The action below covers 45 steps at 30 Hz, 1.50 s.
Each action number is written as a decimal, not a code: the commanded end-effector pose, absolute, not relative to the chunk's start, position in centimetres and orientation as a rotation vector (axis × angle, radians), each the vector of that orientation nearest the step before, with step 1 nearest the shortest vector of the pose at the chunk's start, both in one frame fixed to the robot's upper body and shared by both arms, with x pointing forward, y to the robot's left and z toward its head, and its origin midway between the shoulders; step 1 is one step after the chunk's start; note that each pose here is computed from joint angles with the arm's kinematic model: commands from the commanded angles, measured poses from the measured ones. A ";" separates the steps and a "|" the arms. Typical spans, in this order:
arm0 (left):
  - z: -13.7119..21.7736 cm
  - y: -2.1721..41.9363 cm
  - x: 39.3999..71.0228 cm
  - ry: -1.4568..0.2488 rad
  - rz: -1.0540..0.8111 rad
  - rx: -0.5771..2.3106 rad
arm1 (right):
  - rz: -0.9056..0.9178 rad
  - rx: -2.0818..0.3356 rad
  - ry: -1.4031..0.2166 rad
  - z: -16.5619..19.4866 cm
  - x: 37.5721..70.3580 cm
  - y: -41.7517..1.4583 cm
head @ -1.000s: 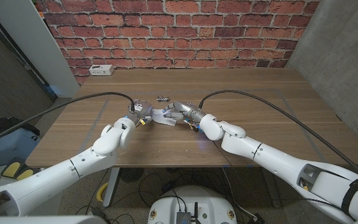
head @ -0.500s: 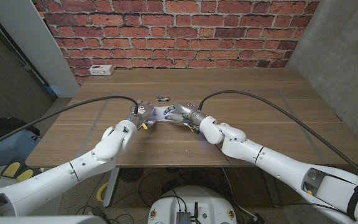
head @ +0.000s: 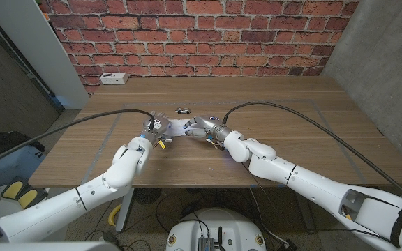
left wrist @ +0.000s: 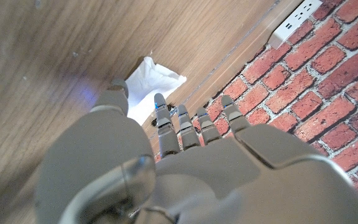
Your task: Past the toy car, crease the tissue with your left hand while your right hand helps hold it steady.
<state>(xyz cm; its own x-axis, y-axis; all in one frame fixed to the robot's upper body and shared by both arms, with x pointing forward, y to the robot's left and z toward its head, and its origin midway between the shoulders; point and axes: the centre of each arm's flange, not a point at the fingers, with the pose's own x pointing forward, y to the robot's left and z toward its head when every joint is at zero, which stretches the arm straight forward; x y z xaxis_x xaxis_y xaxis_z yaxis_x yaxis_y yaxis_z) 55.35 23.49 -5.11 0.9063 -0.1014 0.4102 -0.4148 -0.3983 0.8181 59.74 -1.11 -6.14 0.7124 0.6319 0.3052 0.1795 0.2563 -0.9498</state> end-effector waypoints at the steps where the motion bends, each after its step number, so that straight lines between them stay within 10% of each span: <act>1: -5.8 24.4 55.5 -0.341 0.479 2.018 | 0.362 -1.295 -0.766 -6.1 59.6 -0.8; 45: -5.5 24.0 56.0 -0.683 0.554 2.013 | 0.370 -1.314 -0.723 -6.1 60.0 -1.3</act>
<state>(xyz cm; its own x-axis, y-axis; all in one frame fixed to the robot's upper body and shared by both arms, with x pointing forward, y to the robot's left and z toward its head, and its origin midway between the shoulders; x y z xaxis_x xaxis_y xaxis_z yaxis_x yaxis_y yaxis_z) 57.19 24.39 -6.44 0.8265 -0.1596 0.5399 -0.5563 -0.3783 0.7398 60.03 -1.27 -5.86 0.7218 0.6269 0.2933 0.1635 0.2574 -0.9524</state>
